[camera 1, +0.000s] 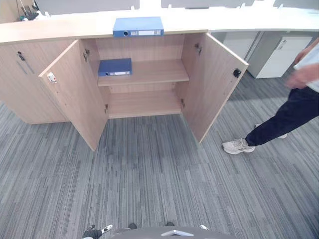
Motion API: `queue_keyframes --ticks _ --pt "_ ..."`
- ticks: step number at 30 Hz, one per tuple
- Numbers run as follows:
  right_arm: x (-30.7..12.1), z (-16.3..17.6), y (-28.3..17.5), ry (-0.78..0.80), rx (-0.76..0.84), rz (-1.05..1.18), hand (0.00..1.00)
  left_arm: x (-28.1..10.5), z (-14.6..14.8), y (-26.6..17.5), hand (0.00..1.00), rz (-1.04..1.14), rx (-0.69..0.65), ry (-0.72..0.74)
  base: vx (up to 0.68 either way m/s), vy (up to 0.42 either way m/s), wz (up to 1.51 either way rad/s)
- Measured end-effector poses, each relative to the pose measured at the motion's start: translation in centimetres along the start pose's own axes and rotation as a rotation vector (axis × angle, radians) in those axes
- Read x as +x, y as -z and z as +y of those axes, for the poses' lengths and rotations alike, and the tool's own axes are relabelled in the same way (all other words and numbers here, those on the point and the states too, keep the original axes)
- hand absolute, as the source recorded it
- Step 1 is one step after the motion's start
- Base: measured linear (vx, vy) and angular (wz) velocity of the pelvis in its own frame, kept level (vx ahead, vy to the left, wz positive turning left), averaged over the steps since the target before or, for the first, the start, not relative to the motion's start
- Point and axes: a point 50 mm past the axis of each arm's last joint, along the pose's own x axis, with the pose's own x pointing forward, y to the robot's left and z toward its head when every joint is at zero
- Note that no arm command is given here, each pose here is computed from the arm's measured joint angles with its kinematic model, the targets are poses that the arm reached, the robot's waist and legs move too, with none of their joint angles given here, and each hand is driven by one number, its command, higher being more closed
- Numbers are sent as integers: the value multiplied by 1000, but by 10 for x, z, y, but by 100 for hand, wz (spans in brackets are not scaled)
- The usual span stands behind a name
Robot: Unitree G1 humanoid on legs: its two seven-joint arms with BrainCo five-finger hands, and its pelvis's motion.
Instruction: Walk over to the cabinet, pick up the folder, carry it to the office cabinet, place the folder inside the office cabinet, then close the office cabinet door
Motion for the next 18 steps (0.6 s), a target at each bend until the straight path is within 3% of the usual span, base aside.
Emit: queue_keyframes --ticks 8,18 --pt "1 29 -21 -66 -16 -52 0 2 -3 -11 0 -29 22 8 53 14 -6" --pt "0 36 -21 -85 -15 -52 0 2 -4 -12 0 -29 24 11 -65 -6 -1"
